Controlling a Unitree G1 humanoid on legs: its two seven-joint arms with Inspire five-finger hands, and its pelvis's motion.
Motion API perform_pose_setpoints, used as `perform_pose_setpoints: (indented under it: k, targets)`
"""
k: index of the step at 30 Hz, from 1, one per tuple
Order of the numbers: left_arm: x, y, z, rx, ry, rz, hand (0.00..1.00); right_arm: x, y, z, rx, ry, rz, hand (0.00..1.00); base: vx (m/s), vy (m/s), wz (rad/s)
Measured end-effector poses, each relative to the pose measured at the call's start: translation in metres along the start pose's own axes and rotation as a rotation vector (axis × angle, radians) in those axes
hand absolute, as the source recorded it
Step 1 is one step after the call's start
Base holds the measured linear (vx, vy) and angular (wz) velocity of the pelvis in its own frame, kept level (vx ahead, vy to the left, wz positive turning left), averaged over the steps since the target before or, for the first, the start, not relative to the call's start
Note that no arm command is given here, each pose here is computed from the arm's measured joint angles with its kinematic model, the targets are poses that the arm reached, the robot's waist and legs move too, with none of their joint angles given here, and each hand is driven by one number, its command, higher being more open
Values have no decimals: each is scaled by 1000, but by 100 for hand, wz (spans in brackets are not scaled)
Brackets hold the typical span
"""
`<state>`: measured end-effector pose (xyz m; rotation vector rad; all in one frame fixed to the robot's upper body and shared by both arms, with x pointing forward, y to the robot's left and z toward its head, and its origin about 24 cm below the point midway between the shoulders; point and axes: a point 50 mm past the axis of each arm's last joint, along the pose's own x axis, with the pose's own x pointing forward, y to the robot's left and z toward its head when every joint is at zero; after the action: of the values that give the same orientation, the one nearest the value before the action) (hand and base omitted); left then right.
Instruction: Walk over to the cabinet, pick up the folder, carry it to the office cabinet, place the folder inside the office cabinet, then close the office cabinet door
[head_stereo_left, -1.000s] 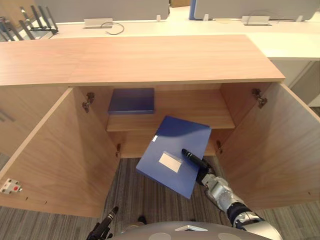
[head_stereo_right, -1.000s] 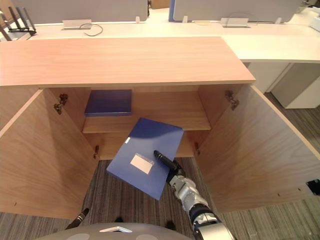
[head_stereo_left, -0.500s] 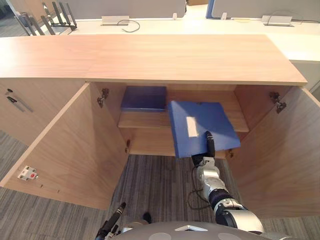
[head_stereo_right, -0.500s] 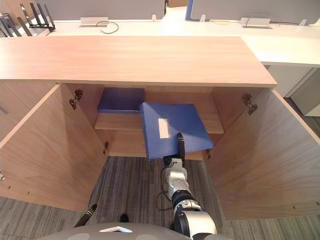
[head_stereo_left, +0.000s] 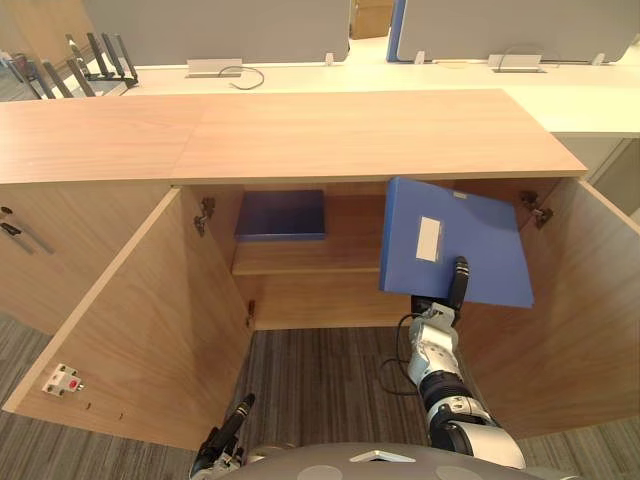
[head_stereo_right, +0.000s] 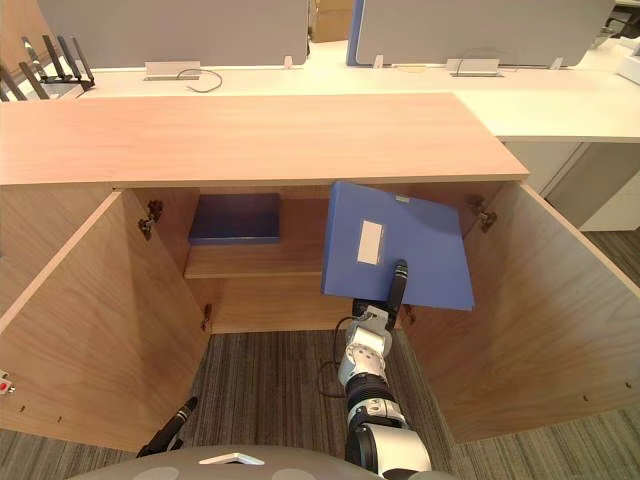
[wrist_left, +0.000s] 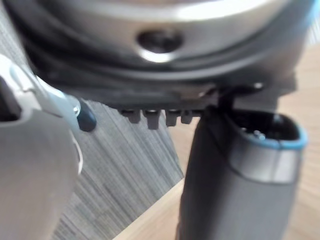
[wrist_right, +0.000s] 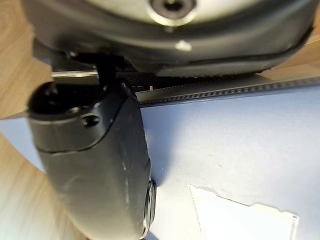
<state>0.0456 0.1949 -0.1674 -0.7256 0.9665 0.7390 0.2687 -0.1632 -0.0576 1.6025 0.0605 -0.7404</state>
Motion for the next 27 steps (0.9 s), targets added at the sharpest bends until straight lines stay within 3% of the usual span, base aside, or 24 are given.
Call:
perform_pose_setpoints:
  k: [6, 14, 27]
  targets:
    - [1, 4, 10, 22, -22, 3, 100, 0, -3, 0, -13, 42, -5, 0, 28, -102, 16]
    - [0, -1, -4, -2, 8, 0, 100, -2, -15, 8, -31, 48, -32, 0, 164, -143, 11]
    - [3, -13, 5, 117, -5, -53, 100, -7, -39, 1, -136, 124, -120, 0, 140, -3, 23]
